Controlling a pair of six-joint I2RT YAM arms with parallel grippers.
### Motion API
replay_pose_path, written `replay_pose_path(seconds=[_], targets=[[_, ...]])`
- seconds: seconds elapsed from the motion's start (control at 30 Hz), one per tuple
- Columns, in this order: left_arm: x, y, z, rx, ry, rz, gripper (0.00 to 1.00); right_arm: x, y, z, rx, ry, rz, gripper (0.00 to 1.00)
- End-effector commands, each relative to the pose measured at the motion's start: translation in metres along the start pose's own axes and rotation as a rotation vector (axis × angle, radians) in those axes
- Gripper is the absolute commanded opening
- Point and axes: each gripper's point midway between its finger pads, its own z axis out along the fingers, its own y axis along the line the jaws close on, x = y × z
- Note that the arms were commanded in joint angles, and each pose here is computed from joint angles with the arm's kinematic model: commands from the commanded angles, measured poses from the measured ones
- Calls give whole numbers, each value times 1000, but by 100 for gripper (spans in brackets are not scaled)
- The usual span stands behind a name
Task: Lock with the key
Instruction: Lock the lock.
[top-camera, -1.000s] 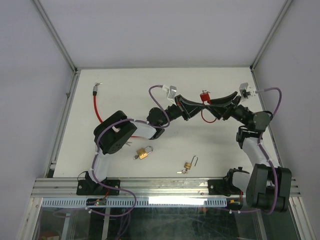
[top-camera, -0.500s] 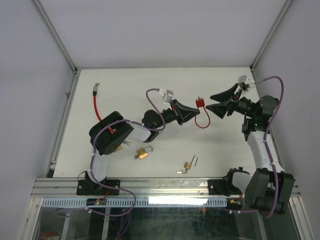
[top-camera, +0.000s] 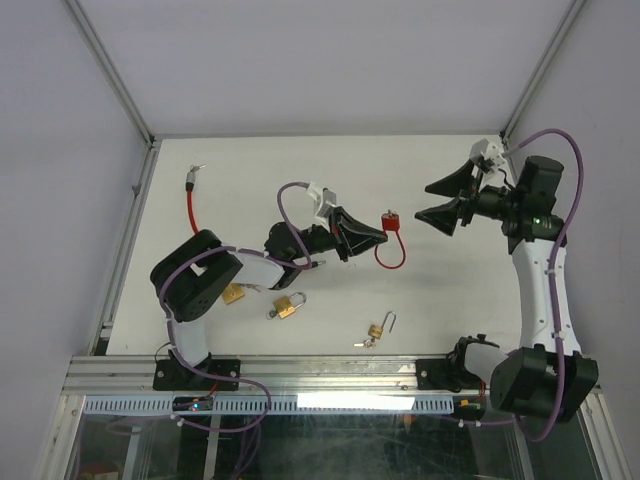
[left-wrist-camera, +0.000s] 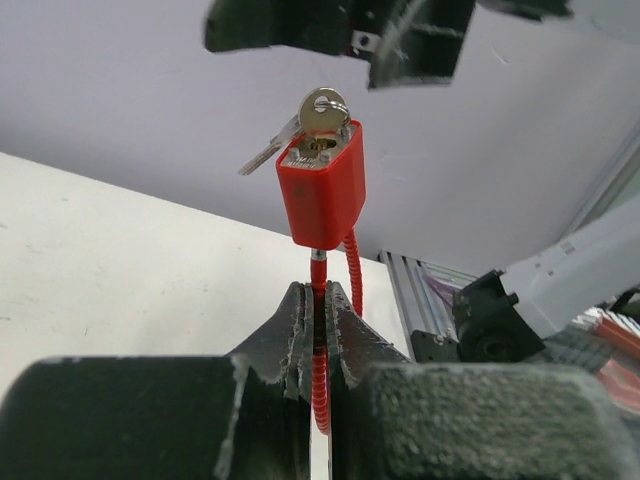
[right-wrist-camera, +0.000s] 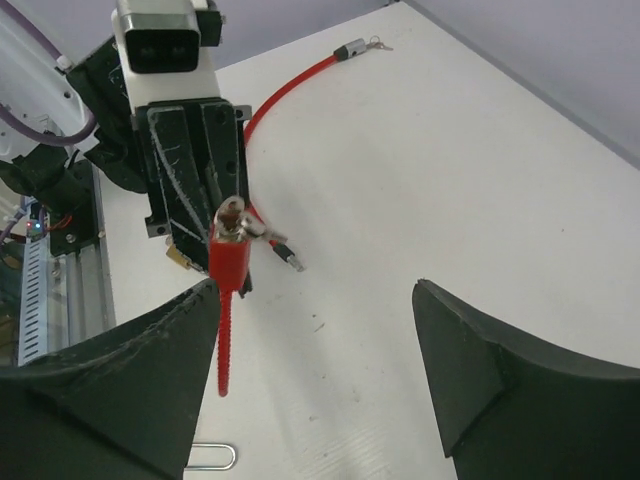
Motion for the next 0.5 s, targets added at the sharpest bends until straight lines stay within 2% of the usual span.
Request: replay_pose_path(seconds=[0.0,0.03,0.17,0.33,0.47], targets=[[-21,-32,-3,126,18,151,0,-12,27,-5,-90,72,-204,83],[-17,-34,-5,136,42,152,0,-17,31,-8,-112,95,-375,87],[-3,-38,-11,173,131,161,0,-6,52,-12,-216,242,-566,89],[10,-31,-16,185,247,187,0,26,65,-2,-386,351,-799,79],[17,-21,-20,170,333,233,0,32,77,13,-492,383,-803,68]])
